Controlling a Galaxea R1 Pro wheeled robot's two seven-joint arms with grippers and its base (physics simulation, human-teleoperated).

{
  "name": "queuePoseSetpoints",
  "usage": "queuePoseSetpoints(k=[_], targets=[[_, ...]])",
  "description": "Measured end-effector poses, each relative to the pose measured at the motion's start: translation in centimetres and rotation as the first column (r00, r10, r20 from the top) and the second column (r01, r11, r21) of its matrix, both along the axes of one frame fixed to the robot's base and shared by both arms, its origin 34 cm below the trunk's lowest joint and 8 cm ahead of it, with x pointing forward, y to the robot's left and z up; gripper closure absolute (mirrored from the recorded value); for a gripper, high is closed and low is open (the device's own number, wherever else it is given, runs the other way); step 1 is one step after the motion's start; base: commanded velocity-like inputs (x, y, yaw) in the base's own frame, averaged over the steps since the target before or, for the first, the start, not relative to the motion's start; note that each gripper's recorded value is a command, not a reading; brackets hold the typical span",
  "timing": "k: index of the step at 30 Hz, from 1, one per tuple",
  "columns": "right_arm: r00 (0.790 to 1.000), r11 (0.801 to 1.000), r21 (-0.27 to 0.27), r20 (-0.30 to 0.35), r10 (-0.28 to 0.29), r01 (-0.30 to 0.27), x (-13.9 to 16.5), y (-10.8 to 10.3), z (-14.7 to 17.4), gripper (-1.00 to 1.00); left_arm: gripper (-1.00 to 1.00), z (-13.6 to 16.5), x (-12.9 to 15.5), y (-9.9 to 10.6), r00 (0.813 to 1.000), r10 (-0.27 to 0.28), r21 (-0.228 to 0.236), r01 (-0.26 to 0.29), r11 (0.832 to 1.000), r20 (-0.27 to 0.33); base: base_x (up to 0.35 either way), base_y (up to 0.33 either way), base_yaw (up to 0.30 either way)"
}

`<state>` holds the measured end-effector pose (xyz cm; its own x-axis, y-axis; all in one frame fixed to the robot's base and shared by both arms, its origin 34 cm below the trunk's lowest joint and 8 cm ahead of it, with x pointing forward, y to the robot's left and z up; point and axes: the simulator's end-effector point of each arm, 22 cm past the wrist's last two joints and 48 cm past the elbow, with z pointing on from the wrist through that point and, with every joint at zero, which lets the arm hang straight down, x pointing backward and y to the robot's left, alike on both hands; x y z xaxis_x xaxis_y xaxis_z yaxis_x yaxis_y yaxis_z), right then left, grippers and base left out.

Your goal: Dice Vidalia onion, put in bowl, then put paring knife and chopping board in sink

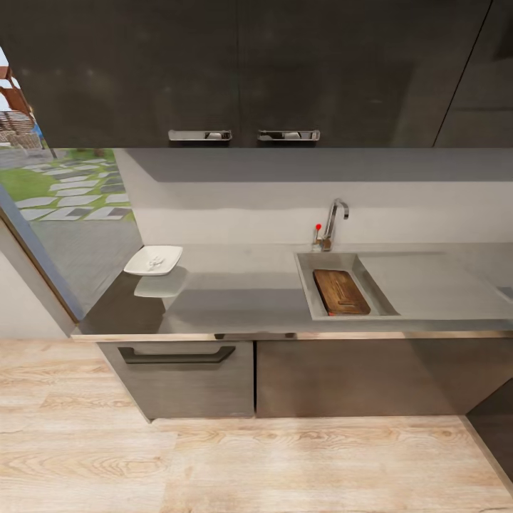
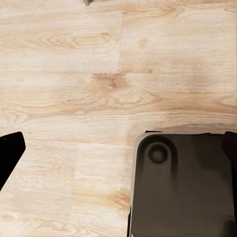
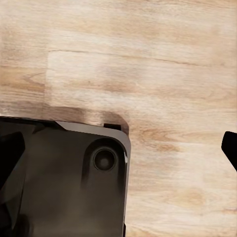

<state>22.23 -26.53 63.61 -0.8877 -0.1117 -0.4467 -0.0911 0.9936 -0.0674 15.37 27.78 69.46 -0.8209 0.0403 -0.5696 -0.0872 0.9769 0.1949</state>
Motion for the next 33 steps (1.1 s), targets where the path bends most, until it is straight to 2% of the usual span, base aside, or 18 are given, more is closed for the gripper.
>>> queuePoseSetpoints(k=[33], targets=[[1.0, 1.0, 0.0, 0.0, 0.0, 0.0, 0.0, 0.01, 0.0, -1.0, -1.0, -0.06, -0.17, -0.2, 1.0, -0.003, -0.002, 0.003, 1.0, -0.005, 0.0, 0.0, 0.0]])
